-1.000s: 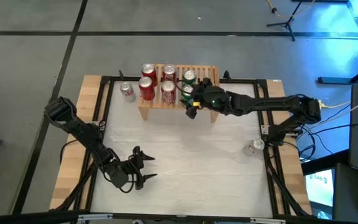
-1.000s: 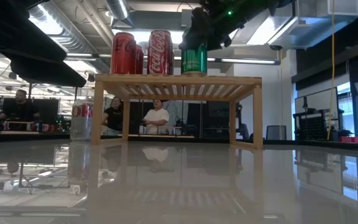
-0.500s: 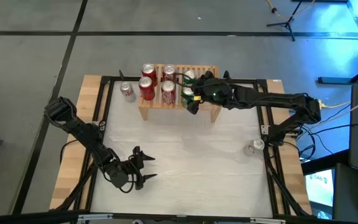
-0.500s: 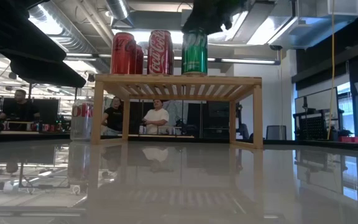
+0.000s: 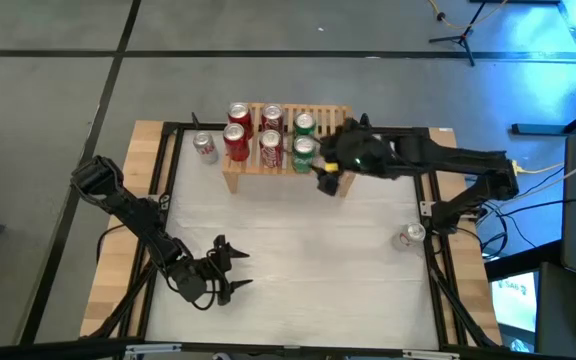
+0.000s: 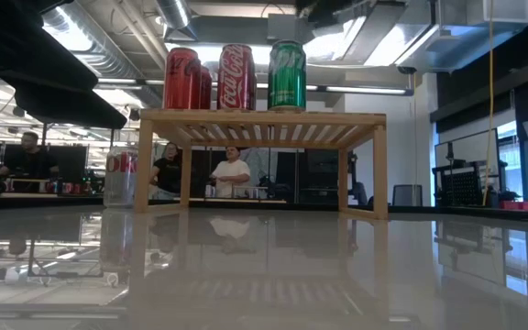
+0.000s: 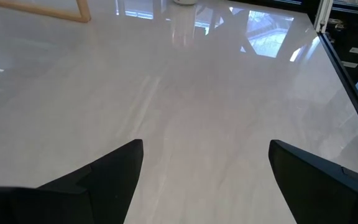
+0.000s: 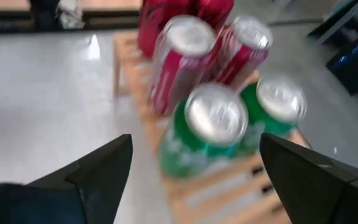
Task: Place canned beverage on shelf
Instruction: Put the silver soda can on the shelf
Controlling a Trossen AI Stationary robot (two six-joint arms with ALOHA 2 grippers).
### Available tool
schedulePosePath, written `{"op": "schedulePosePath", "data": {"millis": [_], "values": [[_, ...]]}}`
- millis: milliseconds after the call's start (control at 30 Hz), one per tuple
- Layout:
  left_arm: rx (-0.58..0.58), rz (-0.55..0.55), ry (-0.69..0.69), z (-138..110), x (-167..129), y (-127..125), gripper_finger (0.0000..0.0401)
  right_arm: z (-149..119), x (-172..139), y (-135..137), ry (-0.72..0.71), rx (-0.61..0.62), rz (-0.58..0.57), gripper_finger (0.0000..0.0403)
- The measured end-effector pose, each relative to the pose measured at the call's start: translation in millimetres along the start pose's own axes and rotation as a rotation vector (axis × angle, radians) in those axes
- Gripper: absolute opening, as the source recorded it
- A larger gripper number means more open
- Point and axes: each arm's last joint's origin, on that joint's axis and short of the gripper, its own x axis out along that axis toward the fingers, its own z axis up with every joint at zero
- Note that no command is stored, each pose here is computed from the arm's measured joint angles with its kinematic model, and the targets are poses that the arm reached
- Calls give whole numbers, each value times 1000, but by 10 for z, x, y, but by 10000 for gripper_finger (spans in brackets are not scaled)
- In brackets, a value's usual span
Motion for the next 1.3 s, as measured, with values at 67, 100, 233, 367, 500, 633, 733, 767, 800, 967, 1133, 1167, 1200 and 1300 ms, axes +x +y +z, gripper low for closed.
{"op": "schedulePosePath", "data": {"millis": [67, 100, 233, 367, 500, 633, 733, 767, 800, 967, 1133, 1167, 1200, 1300], "values": [[-3, -2, -2, 3, 0, -2, 337, -32, -146, 75, 38, -6, 8, 348], [-8, -4, -5, 7, 0, -5, 337, -55, -224, 114, 49, -8, 15, 348], [-18, -18, -8, 15, 0, -15, 337, -211, -510, 242, 117, -7, 12, 348], [-20, -24, -5, 16, 0, -18, 337, -382, -774, 332, 176, 5, -34, 348], [-21, -24, -5, 16, 0, -18, 337, -550, -985, 400, 235, 24, -69, 348], [-23, -25, -6, 16, -1, -19, 337, -681, -1152, 454, 259, 56, -108, 348], [-26, -26, -8, 19, -1, -20, 337, -768, -1230, 499, 246, 70, -72, 348], [-27, -27, -9, 20, -1, -22, 337, -805, -1251, 512, 250, 86, -67, 348], [-27, -28, -9, 20, -1, -23, 337, -846, -1258, 508, 256, 108, -65, 348], [-28, -31, -7, 20, -1, -24, 337, -1164, -1254, 422, 342, 186, -49, 348], [-28, -31, -8, 21, -1, -24, 337, -1534, -1242, 282, 477, 308, -24, 348], [-28, -31, -7, 20, -1, -24, 337, -1601, -1232, 270, 515, 331, -18, 348], [-28, -31, -8, 21, -1, -24, 337, -1663, -1224, 258, 547, 352, -13, 348], [-28, -31, -8, 20, -1, -24, 337, -1823, -1183, 250, 633, 387, -13, 348]]}}
